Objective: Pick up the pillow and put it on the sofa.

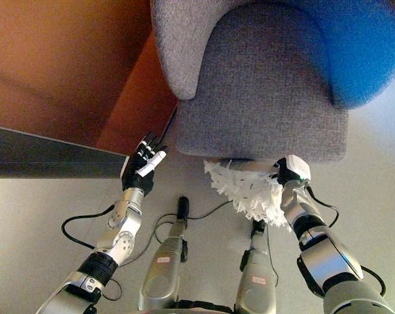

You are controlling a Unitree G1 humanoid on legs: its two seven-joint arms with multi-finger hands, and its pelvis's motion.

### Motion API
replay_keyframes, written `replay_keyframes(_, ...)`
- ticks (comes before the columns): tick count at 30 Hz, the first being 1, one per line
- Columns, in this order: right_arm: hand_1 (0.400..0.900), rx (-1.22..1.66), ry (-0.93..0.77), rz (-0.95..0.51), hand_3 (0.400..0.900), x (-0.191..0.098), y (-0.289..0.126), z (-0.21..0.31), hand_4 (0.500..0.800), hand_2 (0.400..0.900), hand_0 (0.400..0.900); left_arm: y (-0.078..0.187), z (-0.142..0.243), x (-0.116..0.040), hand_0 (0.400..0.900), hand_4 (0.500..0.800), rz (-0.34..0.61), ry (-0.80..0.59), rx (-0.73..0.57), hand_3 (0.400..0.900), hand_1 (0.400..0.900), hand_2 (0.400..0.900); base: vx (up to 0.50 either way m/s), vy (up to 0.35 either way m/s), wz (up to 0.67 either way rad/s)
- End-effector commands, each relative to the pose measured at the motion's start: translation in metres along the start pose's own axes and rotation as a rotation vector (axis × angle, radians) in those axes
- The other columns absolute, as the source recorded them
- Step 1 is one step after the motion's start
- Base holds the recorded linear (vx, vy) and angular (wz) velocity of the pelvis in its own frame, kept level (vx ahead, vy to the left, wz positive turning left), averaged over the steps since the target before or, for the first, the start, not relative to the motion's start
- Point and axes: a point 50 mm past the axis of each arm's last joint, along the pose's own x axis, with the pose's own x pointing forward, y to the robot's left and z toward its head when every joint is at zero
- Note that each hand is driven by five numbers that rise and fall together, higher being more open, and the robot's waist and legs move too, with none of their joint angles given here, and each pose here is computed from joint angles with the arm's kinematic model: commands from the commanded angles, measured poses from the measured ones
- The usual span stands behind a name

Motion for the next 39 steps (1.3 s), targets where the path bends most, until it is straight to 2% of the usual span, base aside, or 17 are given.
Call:
replay_keyframes(1,0.400,0.001,-0.088,-0.164,0.400,0.016,-0.054,0.024,0.500,0.400,0.400,-0.017,0.044,0.011,0.900,0.800,-0.103,-0.228,0.001,0.900,0.900,0.900,0.000,0.000,0.00)
replay_keyframes(15,0.400,-0.013,-0.109,-0.071,0.400,-0.002,-0.024,0.009,0.500,0.400,0.400,0.005,0.029,-0.001,0.900,0.800,-0.030,-0.136,0.039,0.900,0.900,0.900,0.048,-0.014,0.01)
replay_keyframes(24,0.400,-0.031,-0.097,0.037,0.400,-0.032,0.005,-0.022,0.500,0.400,0.400,0.035,-0.004,-0.029,0.900,0.800,0.083,0.029,0.078,0.900,0.900,0.900,0.181,-0.025,-0.01)
replay_keyframes(30,0.400,-0.084,-0.100,0.088,0.400,-0.049,0.007,-0.036,0.500,0.400,0.400,0.053,-0.021,-0.049,0.900,0.800,0.128,0.119,0.098,0.900,0.900,0.900,0.202,0.002,-0.03)
replay_keyframes(39,0.400,-0.151,-0.141,0.094,0.400,-0.045,-0.022,-0.032,0.500,0.400,0.400,0.067,-0.029,-0.059,0.900,0.800,0.161,0.191,0.104,0.900,0.900,0.900,0.098,0.008,0.00)
